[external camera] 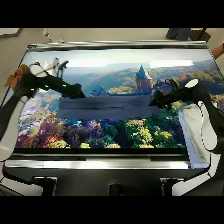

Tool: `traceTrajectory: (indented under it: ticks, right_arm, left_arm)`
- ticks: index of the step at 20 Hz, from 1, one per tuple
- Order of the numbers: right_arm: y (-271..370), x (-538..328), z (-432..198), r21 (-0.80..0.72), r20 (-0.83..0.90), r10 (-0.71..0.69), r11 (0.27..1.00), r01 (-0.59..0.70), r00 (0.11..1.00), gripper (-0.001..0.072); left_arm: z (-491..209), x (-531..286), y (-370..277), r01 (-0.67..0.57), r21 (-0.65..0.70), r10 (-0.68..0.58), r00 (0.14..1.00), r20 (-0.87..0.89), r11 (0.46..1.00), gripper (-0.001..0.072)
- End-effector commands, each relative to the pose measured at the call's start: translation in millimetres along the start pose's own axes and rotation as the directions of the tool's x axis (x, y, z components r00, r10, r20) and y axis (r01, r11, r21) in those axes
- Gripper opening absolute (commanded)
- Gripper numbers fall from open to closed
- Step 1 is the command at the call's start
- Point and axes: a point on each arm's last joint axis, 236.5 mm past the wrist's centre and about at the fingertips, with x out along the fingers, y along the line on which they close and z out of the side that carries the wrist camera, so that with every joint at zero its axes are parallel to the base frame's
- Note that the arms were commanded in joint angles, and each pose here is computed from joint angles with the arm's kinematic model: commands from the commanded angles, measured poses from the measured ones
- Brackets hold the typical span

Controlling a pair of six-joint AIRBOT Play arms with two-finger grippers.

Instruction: Fold the shirts.

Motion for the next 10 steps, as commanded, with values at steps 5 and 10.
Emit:
traceTrajectory:
  ticks: [5, 10]
  right_arm:
    - [117, -99, -64, -0.207, 0.166, -0.022, 0.977, 0.057, 0.986, 0.0041]
    - [147, -151, -112, -0.232, 0.213, 0.009, 0.972, 0.042, 0.977, 0.0042]
  left_arm:
    - [-33, 140, -83, 0.110, 0.001, -0.110, 0.991, -0.083, 0.994, 0.0025]
    - [-47, 183, -127, 0.259, -0.137, -0.273, 0.957, -0.096, 0.956, 0.0024]
